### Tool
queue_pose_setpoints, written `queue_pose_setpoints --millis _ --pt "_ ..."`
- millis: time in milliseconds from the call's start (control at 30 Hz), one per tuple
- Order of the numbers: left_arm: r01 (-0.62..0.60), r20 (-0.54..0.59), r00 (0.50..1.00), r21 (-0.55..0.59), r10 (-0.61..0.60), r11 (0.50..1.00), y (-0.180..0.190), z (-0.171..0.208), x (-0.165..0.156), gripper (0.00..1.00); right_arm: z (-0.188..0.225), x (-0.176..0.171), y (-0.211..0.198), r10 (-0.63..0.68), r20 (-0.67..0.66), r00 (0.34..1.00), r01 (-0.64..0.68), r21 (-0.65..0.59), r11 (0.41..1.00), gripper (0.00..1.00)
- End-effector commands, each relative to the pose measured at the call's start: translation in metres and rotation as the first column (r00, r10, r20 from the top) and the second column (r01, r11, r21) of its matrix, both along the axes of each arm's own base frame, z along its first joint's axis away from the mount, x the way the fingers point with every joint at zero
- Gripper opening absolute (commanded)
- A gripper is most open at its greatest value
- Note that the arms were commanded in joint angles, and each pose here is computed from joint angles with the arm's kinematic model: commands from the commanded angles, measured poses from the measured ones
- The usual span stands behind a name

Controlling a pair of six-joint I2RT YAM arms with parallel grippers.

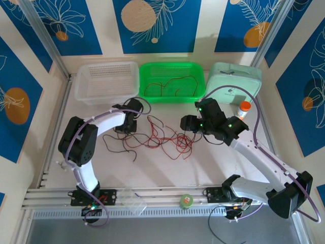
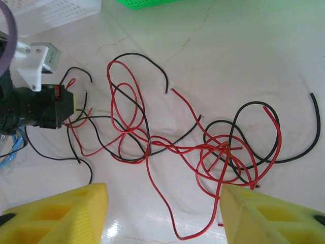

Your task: Untangle the cables

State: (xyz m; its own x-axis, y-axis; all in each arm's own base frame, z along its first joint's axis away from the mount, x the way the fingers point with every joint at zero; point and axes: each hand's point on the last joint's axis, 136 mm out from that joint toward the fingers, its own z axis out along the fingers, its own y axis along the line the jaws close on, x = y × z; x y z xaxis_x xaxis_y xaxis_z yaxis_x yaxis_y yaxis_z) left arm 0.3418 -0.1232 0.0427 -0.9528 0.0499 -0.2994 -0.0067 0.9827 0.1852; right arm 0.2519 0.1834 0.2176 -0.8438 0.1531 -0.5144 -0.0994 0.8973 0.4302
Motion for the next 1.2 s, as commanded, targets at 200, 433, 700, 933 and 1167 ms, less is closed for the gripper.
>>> queue_pose_setpoints --millis 200,433,700,933,1167 --pt "0.083 0.253 0.966 -0.098 -0.056 0.992 -0.009 0.135 -0.005 0.00 0.006 -0.004 0.004 0.021 0.021 1.000 -0.022 0.023 0.999 0.52" --pt "0.279 0.409 0.892 -0.165 -0.191 0.946 -0.041 0.256 -0.034 0.00 0.015 -0.004 0.025 0.107 0.010 0.994 -0.107 0.188 0.976 0.52" --pt "0.534 0.606 0.748 -0.305 -0.273 0.788 -0.087 0.356 -0.062 0.00 0.031 0.003 0.041 0.170 -0.038 0.985 -0.137 0.441 0.887 0.53" --pt "0.694 0.794 0.565 -0.309 -0.225 0.650 -0.108 0.440 -0.071 0.00 0.016 -0.004 0.057 0.221 -0.025 0.975 -0.195 0.385 0.902 0.62" --pt "0.761 0.925 0.368 -0.243 -0.092 0.602 -0.098 0.525 -0.084 0.00 0.012 -0.019 0.072 0.307 0.139 0.942 -0.333 0.238 0.912 0.67"
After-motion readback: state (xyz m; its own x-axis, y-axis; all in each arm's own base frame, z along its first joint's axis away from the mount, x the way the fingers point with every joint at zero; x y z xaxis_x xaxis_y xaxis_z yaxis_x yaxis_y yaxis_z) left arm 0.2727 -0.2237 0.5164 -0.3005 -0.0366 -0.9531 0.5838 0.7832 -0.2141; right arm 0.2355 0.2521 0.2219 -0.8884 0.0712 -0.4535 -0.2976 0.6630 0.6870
